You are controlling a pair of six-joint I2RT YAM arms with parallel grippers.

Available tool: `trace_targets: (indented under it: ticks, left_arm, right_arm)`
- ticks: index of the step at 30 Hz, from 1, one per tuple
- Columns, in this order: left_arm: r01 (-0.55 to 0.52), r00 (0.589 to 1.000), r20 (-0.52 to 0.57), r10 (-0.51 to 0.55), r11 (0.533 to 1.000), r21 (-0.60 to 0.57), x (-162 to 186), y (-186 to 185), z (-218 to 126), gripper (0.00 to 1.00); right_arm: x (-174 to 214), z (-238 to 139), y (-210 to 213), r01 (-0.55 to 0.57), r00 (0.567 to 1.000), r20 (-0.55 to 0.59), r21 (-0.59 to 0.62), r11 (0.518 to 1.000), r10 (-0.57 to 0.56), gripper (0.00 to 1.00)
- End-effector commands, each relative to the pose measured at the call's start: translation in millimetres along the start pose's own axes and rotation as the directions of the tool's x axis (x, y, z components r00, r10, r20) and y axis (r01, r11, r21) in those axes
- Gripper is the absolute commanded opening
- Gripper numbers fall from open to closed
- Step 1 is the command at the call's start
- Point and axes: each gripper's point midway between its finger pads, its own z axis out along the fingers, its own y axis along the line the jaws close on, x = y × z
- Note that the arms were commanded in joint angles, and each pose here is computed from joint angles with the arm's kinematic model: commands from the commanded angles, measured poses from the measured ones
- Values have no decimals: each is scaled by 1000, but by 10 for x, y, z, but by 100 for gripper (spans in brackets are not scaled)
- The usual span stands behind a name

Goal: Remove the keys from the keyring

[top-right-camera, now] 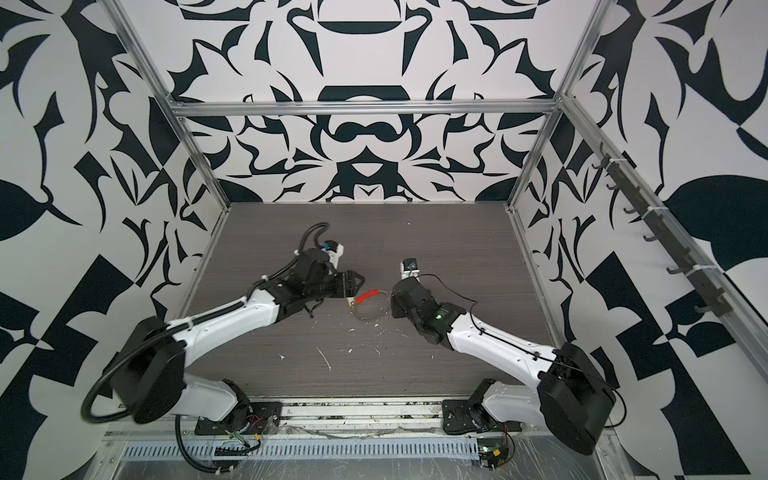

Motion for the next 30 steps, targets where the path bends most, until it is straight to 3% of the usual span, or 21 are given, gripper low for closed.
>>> trace_targets:
  ticks: [1,7,12,16,30]
  left_arm:
    - [-205,971,-141,194,977,-63,225,-22,298,66]
    - [-348,918,-243,314,931,-108,387,24,716,48]
    - [-436,879,-232,417,899,-36,420,-182,829,55]
    - [-476,853,-230,469,879,26,445,-342,916,55]
    - [-556,809,-224,544,831,12,408,-335,1152,47]
  right_arm:
    - [46,-99,-397,-121,992,34,94,988,118,36]
    - [100,-241,-594,-164,985,61,93,982,159,36]
    - [155,-275,-616,-172,984,58,79,982,168,36]
    - [183,-271,-624,-174,984,54,78,982,170,36]
    - [223,-264,-617,-173,984,43,66,983,171,36]
